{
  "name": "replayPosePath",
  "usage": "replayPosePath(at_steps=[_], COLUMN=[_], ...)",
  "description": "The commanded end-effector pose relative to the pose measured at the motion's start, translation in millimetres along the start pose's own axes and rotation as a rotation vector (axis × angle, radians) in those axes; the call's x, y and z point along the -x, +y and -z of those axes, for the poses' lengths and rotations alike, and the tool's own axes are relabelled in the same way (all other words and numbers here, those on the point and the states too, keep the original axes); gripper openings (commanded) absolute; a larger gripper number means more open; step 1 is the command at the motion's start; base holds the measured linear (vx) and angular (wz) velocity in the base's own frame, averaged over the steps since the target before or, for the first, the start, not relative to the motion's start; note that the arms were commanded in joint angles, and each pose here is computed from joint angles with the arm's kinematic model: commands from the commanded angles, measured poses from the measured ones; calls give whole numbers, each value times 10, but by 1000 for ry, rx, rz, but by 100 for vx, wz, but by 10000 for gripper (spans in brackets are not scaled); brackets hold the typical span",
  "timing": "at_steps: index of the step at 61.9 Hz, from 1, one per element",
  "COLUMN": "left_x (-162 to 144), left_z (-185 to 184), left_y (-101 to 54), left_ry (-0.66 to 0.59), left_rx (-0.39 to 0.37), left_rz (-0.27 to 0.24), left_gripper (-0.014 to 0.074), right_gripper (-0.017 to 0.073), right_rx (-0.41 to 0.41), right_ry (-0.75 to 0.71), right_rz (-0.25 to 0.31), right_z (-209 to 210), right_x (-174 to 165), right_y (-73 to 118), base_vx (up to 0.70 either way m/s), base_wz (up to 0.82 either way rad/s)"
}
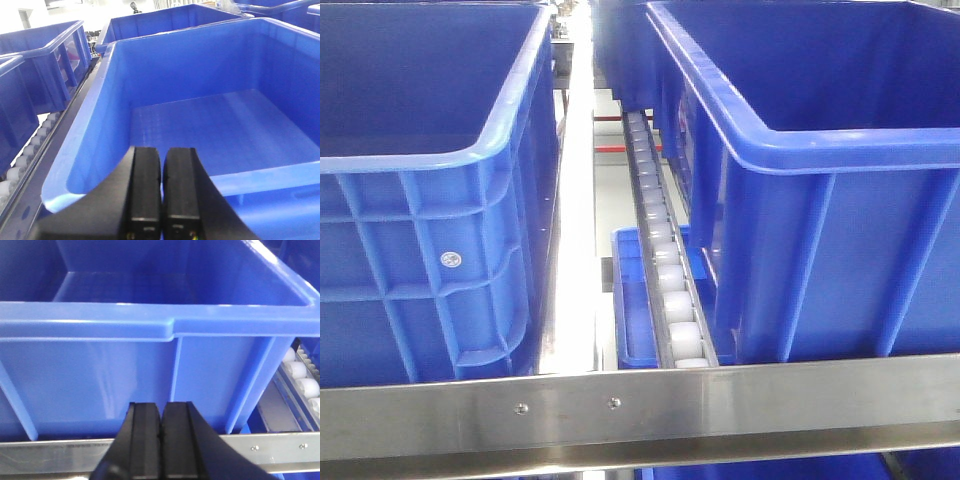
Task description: Pick red cube and place on left shelf
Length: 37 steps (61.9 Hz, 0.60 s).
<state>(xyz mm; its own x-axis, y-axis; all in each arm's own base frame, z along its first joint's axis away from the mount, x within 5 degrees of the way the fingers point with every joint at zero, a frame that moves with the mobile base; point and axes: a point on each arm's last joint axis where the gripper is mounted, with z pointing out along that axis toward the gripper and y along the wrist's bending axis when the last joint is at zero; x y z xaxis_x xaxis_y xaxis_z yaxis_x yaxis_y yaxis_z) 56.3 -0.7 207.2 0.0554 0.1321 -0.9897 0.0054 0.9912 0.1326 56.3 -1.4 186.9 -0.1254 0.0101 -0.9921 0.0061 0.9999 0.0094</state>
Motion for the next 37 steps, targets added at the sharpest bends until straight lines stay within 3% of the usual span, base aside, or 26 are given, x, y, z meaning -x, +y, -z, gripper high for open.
replayPosePath(at_steps=[1, 37], left_x=[9, 9], left_z=[0, 0], left_y=[2, 2], left_ry=[-71, -71], left_rx=[9, 9], left_rz=[4, 4], left_gripper=[106, 106], right_gripper=[57, 57], right_rx=[6, 6], right_ry=[-123, -123], right_rz=[22, 22], right_z=[39, 39], right_x=[156, 156], right_y=[8, 8], base_vx=[0, 0], base_wz=[0, 0])
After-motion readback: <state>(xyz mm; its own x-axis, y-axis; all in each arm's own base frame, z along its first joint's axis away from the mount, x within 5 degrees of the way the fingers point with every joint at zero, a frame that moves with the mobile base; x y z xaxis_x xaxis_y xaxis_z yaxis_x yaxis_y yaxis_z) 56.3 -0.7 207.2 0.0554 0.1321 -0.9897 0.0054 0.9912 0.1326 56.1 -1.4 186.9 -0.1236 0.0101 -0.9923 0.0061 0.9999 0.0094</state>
